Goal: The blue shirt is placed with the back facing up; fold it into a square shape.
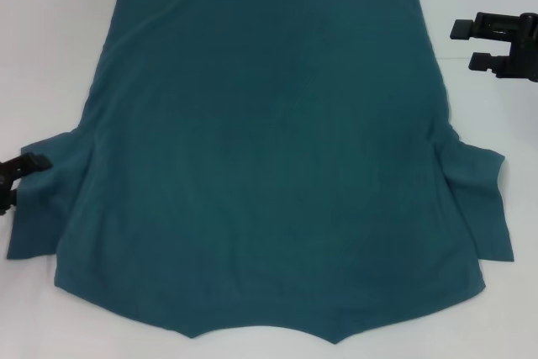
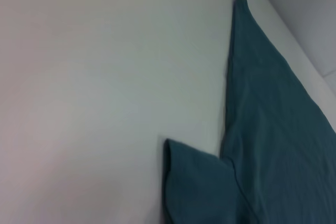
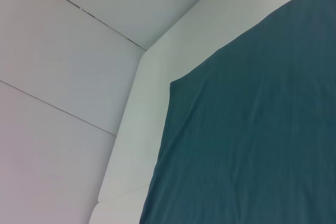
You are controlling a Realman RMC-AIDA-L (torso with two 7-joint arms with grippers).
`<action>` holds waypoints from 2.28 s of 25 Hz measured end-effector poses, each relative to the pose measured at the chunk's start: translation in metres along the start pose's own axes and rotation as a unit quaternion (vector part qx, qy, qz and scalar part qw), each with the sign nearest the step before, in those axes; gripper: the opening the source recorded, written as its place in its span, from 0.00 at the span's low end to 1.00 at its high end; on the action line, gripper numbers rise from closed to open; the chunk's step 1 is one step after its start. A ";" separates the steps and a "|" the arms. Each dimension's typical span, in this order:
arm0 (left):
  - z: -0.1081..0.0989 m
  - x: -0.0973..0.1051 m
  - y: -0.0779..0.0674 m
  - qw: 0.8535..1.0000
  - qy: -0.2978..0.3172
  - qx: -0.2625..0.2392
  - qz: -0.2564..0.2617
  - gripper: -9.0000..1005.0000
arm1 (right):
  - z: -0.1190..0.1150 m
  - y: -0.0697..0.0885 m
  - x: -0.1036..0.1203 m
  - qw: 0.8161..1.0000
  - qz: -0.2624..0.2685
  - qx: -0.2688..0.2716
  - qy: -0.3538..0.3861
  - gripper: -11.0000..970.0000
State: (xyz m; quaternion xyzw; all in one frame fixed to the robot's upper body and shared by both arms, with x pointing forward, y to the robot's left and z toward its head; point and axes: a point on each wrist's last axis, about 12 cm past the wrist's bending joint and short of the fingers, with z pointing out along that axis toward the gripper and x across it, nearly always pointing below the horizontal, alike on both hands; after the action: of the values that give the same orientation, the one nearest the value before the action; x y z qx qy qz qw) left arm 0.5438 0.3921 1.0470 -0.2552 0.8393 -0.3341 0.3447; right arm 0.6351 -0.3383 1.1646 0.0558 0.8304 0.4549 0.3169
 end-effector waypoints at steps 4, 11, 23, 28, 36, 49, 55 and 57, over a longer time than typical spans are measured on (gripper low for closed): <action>0.004 0.003 -0.003 1.000 0.006 0.004 -0.001 0.81 | 0.000 0.000 0.000 1.000 0.000 0.000 0.000 0.89; 0.002 -0.002 -0.005 1.000 0.009 0.002 0.000 0.80 | 0.000 -0.001 0.001 1.000 -0.004 0.000 0.000 0.89; 0.000 -0.007 -0.007 0.999 0.022 -0.012 0.040 0.38 | -0.001 -0.001 0.000 1.000 -0.007 -0.001 -0.001 0.89; 0.000 -0.008 -0.008 0.998 0.028 -0.019 0.060 0.28 | -0.001 0.000 0.000 1.000 -0.008 -0.002 -0.001 0.89; 0.000 -0.010 -0.011 0.997 0.032 -0.019 0.073 0.11 | -0.001 -0.001 0.000 1.000 -0.003 -0.001 -0.004 0.89; 0.000 -0.046 -0.047 0.948 0.059 -0.104 0.295 0.02 | -0.002 0.000 -0.001 1.000 -0.013 0.002 -0.003 0.89; 0.003 -0.060 -0.057 0.917 0.070 -0.163 0.356 0.02 | -0.002 0.000 -0.001 1.000 -0.015 0.002 -0.001 0.89; 0.004 -0.065 -0.060 0.910 0.067 -0.181 0.366 0.03 | -0.002 0.000 -0.001 1.000 -0.016 0.003 -0.002 0.89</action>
State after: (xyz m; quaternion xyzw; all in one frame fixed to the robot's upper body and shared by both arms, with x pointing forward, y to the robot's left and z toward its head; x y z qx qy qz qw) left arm 0.6000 0.3947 1.1152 0.0347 0.9410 -0.0432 0.3338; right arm 0.6349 -0.3402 1.1663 0.0443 0.8318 0.4477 0.3251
